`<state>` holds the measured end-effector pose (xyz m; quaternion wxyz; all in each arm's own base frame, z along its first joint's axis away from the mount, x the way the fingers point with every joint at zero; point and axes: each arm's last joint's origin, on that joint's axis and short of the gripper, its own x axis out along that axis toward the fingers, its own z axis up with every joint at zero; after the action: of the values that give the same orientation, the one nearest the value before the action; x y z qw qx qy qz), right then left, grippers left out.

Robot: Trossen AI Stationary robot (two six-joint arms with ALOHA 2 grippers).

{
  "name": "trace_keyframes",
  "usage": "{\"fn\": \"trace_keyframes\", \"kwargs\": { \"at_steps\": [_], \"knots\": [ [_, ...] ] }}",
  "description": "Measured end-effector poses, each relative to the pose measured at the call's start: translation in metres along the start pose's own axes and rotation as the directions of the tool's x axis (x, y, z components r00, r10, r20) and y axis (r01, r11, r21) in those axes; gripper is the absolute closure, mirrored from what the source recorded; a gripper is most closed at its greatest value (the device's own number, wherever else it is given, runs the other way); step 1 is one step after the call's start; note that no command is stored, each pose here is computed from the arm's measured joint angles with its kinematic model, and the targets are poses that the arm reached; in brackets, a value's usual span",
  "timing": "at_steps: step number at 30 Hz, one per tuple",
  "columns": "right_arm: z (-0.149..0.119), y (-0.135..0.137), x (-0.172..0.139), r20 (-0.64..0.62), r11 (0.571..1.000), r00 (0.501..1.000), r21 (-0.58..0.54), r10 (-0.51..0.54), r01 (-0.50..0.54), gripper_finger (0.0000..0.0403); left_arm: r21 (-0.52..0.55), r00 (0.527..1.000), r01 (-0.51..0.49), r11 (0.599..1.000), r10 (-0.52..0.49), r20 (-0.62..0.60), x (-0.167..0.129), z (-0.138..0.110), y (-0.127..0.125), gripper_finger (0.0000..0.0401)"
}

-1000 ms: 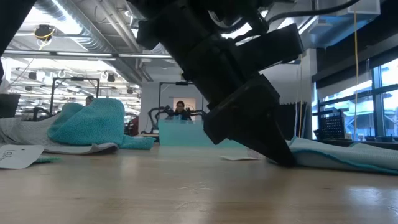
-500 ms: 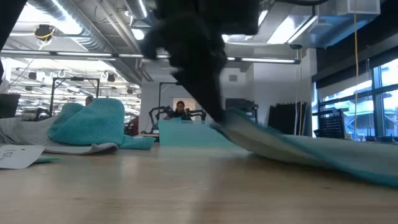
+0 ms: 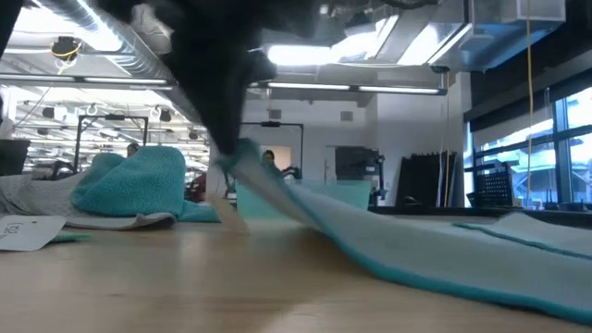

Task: Fold microfiber towels
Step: Fold the light blue towel

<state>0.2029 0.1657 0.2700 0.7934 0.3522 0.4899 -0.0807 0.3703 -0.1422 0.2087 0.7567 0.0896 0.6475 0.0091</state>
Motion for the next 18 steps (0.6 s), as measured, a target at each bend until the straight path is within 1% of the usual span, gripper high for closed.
{"fn": "trace_keyframes", "kwargs": {
  "at_steps": [2, 5, 8, 11, 14, 16, 18],
  "knots": [
    [-0.001, 0.000, 0.001, -0.026, 1.000, 1.000, 0.002, 0.008, -0.008, 0.0213, -0.028, 0.998, 0.000, 1.000, -0.001, -0.056, 0.006, -0.009, -0.005, 0.0399],
    [-0.002, -0.001, 0.001, -0.027, 1.000, 1.000, -0.004, 0.005, -0.005, 0.0213, -0.080, 0.992, 0.002, 0.997, -0.012, -0.123, 0.019, -0.022, -0.011, 0.0391],
    [-0.002, -0.002, 0.002, -0.019, 0.999, 1.000, -0.029, -0.018, 0.017, 0.0213, -0.137, 0.984, -0.019, 0.990, -0.005, -0.177, 0.030, -0.034, -0.016, 0.0376],
    [-0.002, -0.008, 0.009, 0.004, 0.994, 0.994, -0.041, -0.106, 0.106, 0.0213, -0.206, 0.978, 0.002, 0.979, -0.044, -0.202, 0.036, -0.040, -0.021, 0.0359],
    [0.002, -0.014, 0.020, 0.034, 0.977, 0.977, -0.037, -0.209, 0.210, 0.0213, -0.262, 0.980, 0.009, 0.965, -0.061, -0.191, 0.038, -0.039, -0.022, 0.0346],
    [0.008, -0.017, 0.031, 0.032, 0.965, 0.965, -0.023, -0.260, 0.261, 0.0213, -0.272, 0.980, 0.005, 0.962, -0.059, -0.192, 0.037, -0.039, -0.022, 0.0341],
    [0.016, -0.019, 0.042, 0.027, 0.961, 0.960, 0.006, -0.278, 0.278, 0.0213, -0.274, 0.979, 0.001, 0.962, -0.057, -0.194, 0.033, -0.038, -0.020, 0.0340]
  ]
}}
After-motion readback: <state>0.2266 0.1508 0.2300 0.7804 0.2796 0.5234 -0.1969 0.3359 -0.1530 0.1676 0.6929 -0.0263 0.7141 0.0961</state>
